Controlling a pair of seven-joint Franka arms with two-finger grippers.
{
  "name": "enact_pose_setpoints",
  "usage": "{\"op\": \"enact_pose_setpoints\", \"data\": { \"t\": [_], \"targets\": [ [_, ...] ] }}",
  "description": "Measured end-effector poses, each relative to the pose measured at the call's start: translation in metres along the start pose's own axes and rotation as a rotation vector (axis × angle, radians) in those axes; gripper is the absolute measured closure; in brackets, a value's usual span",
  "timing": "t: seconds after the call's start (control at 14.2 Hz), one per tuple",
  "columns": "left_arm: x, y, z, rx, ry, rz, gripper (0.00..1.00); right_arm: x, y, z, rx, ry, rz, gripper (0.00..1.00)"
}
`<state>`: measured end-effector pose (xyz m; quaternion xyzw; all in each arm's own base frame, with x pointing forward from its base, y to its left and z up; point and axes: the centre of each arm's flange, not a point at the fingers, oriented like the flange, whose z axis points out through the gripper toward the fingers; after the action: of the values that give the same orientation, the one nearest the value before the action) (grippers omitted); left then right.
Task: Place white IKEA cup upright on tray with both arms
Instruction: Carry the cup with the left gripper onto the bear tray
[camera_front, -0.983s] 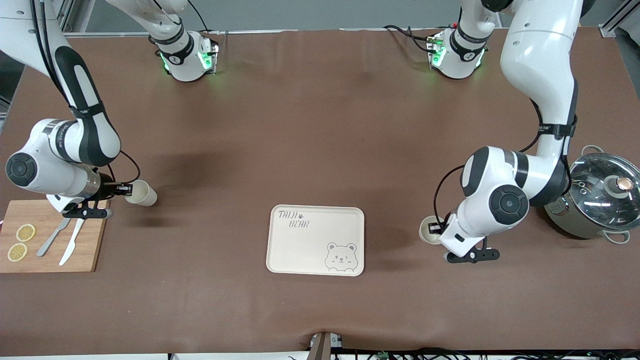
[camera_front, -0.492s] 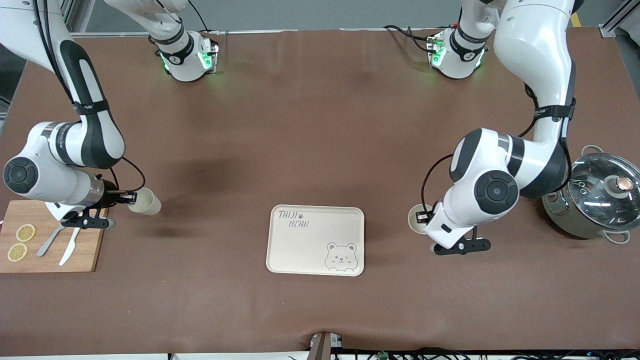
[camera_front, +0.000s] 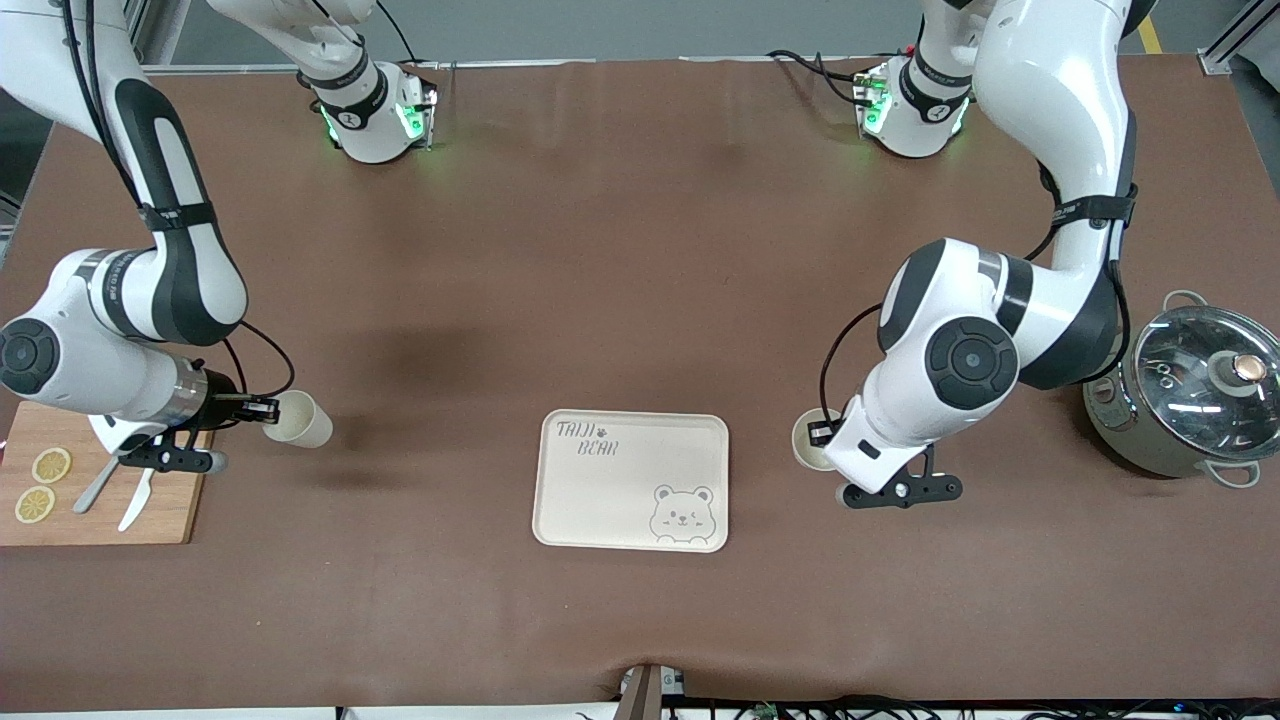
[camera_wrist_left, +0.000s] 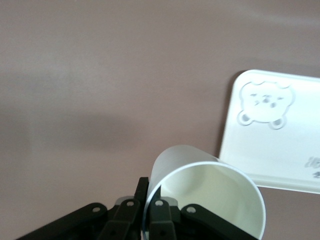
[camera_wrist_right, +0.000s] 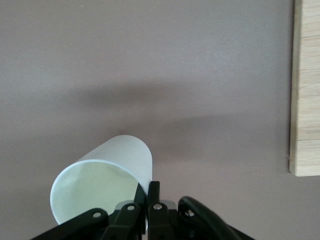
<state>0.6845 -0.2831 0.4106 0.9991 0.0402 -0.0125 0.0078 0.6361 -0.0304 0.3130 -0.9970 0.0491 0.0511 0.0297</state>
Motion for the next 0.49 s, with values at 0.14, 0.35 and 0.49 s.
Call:
{"op": "enact_pose_setpoints", "data": {
  "t": [0.14, 0.35, 0.49],
  "targets": [
    [-0.001, 0.016, -0.004, -0.01, 0.01, 0.011, 0.96, 0.004, -0.007, -0.007, 0.0, -0.021, 0.028, 0.97],
    [-0.01, 0.054, 0.006, -0.04, 0.019, -0.008, 0.96, 0.008, -0.022, -0.021, -0.002, -0.033, 0.063, 0.97],
    [-0.02, 0.088, 0.025, -0.06, 0.044, -0.017, 0.96, 0.009, -0.033, -0.025, -0.004, -0.036, 0.077, 0.97]
  ]
}}
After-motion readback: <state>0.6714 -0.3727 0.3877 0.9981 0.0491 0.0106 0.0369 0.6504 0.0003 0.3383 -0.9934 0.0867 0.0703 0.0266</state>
